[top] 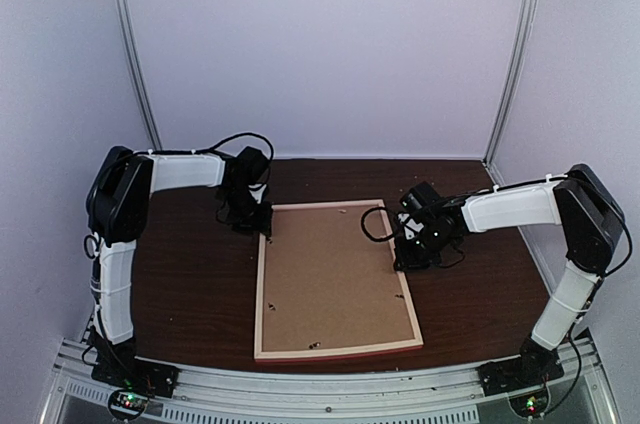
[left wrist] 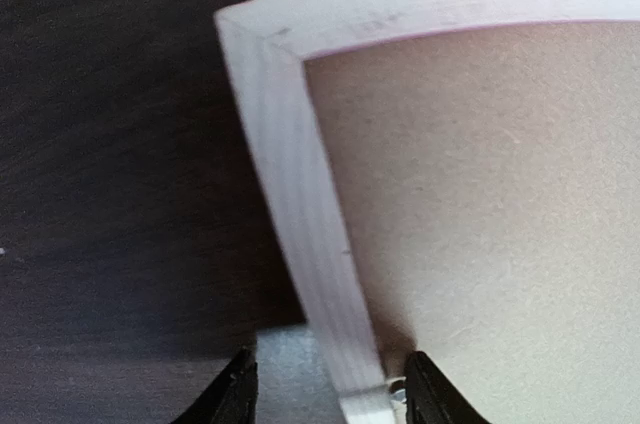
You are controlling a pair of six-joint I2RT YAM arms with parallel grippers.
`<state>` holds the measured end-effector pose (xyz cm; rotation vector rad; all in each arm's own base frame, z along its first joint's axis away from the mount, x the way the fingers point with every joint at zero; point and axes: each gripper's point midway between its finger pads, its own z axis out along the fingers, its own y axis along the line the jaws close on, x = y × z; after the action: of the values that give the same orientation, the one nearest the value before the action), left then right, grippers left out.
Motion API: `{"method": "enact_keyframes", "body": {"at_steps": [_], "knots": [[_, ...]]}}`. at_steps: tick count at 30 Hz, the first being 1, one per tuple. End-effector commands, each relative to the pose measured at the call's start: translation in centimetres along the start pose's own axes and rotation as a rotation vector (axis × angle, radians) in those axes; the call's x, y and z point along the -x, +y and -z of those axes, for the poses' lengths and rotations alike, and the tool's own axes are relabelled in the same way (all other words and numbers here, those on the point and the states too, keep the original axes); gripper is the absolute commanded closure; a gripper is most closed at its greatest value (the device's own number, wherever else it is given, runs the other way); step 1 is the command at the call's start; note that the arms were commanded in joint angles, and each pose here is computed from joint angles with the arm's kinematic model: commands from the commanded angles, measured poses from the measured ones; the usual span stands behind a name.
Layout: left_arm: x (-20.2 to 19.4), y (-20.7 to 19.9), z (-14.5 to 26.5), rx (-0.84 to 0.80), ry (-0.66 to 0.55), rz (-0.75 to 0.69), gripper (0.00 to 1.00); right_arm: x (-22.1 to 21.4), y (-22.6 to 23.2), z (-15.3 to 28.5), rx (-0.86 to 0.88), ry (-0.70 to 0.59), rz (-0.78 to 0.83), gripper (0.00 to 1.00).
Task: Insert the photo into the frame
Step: Press the fastener onto the backboard.
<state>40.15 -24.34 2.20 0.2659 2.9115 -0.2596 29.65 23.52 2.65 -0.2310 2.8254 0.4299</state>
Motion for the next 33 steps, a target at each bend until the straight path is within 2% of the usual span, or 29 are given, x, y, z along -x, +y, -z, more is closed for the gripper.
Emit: {"method": "enact_keyframes", "body": {"at_steps": [1, 10, 20, 27, 33], "knots": [[-4.4, -1.5, -4.1, -0.044, 0.157, -0.028, 0.48, -3.9, -2.4, -2.3, -0.069, 0.129, 0.020, 0.96], [-3.5, -1.9, -3.8, -0.059, 0.122, 0.004, 0.48, -3.9, -2.5, -2.3, -0.070, 0.130, 0.022, 0.96], [-5.8, -0.2, -3.9, 0.000, 0.165, 0.005, 0.59, -4.0, -2.5, -2.6, -0.067, 0.132, 0.020, 0.96], [-6.7, -0.2, -3.8, -0.001, 0.181, 0.002, 0.61, -3.9, -2.4, -2.6, -0.066, 0.131, 0.022, 0.96], [-7.2, -0.2, -3.2, -0.012, 0.186, 0.000, 0.68, -3.9, -2.4, -2.6, -0.067, 0.132, 0.022, 0.96]]}}
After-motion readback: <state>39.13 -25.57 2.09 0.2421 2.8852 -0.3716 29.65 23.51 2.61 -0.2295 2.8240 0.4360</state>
